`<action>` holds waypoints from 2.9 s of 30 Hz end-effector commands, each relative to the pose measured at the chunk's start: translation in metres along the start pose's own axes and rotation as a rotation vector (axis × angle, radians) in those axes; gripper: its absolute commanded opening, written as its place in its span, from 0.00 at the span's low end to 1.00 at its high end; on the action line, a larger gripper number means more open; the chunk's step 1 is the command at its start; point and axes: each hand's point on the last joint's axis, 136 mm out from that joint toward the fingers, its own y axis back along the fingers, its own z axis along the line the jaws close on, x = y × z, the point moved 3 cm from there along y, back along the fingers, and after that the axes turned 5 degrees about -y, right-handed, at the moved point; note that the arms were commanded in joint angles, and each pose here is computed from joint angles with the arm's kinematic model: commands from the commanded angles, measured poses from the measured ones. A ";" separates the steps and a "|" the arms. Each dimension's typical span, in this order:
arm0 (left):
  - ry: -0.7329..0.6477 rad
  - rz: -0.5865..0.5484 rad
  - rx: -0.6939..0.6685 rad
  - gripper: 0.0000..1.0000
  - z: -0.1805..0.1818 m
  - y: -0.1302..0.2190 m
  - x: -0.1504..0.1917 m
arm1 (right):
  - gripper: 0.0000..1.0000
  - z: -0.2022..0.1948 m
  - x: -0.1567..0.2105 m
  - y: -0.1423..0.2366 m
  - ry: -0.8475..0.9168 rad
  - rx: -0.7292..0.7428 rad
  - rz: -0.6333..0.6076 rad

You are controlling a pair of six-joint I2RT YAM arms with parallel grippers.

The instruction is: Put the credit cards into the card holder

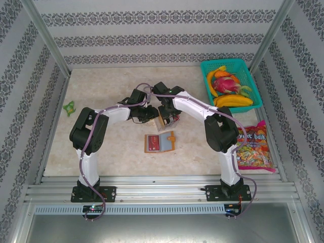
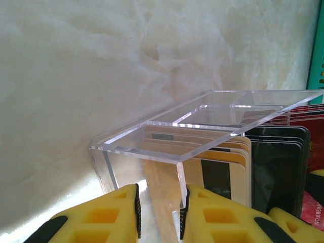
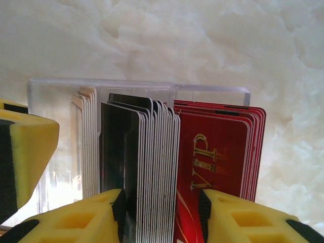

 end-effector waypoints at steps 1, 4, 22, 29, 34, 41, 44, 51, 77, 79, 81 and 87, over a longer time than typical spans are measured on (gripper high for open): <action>0.093 0.117 -0.111 0.26 0.031 -0.011 0.038 | 0.45 -0.002 0.006 -0.005 0.015 0.053 0.008; 0.091 0.108 -0.110 0.26 0.030 -0.009 0.036 | 0.46 -0.007 0.004 -0.004 0.031 0.097 -0.008; 0.082 0.109 -0.107 0.26 0.027 -0.009 0.035 | 0.38 -0.008 -0.011 0.021 0.079 0.143 -0.109; 0.080 0.110 -0.105 0.26 0.026 -0.008 0.035 | 0.31 -0.005 -0.013 0.022 0.094 0.145 -0.115; 0.081 0.108 -0.106 0.26 0.027 -0.008 0.034 | 0.24 -0.004 -0.014 0.025 0.103 0.146 -0.123; 0.081 0.111 -0.105 0.26 0.026 -0.009 0.035 | 0.14 0.000 -0.013 0.027 0.129 0.132 -0.123; 0.082 0.112 -0.108 0.26 0.027 -0.009 0.035 | 0.17 0.001 -0.013 0.028 0.132 0.137 -0.126; 0.081 0.109 -0.107 0.26 0.026 -0.009 0.034 | 0.10 0.002 -0.014 0.033 0.137 0.136 -0.134; 0.080 0.105 -0.106 0.25 0.026 -0.008 0.034 | 0.39 0.003 -0.006 0.009 0.021 -0.032 -0.023; 0.081 0.104 -0.106 0.25 0.027 -0.008 0.034 | 0.38 0.004 -0.004 0.004 0.018 -0.042 -0.009; 0.081 0.105 -0.106 0.25 0.026 -0.008 0.035 | 0.40 0.003 -0.001 -0.003 0.005 -0.044 0.010; 0.080 0.104 -0.105 0.24 0.026 -0.007 0.035 | 0.40 0.012 0.004 -0.013 -0.060 -0.163 0.051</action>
